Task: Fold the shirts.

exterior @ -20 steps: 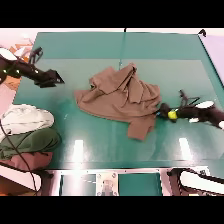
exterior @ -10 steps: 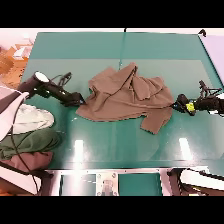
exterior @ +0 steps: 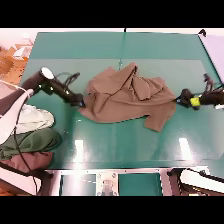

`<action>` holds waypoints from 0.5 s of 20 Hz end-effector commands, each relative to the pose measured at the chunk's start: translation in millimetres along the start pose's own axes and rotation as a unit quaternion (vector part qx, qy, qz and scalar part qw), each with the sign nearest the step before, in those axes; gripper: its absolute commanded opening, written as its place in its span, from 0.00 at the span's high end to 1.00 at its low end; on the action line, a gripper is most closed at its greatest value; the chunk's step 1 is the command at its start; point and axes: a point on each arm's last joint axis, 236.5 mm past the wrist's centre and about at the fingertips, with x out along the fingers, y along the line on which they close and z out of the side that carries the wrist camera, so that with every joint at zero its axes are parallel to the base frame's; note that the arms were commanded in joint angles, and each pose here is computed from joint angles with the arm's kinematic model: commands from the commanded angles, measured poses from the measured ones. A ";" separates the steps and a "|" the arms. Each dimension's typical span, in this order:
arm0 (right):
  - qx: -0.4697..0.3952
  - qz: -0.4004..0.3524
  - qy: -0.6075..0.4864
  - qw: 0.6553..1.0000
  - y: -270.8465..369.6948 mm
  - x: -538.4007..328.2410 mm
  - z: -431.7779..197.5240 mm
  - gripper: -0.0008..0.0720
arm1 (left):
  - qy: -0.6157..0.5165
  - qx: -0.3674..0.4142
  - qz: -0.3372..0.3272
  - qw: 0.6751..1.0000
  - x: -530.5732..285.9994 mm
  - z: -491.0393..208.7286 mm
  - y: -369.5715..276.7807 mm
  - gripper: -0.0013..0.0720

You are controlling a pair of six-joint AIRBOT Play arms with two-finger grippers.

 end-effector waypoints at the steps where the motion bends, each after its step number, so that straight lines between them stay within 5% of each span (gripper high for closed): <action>1: -0.097 0.019 -0.090 0.991 76.0 -94.4 44.2 0.96 | -0.115 0.092 0.025 0.989 -112.3 56.8 -79.3 0.96; 4: -0.198 0.017 -0.270 0.942 168.8 -240.4 77.0 0.96 | -0.339 0.213 0.084 0.912 -277.9 83.4 -201.2 0.96; 8: -0.275 -0.011 -0.466 0.841 250.4 -407.2 47.4 0.96 | -0.617 0.298 0.145 0.714 -472.7 -1.7 -343.2 0.96; 10: -0.291 -0.049 -0.547 0.783 269.6 -466.7 23.1 0.96 | -0.680 0.314 0.162 0.642 -517.2 -65.7 -380.8 0.96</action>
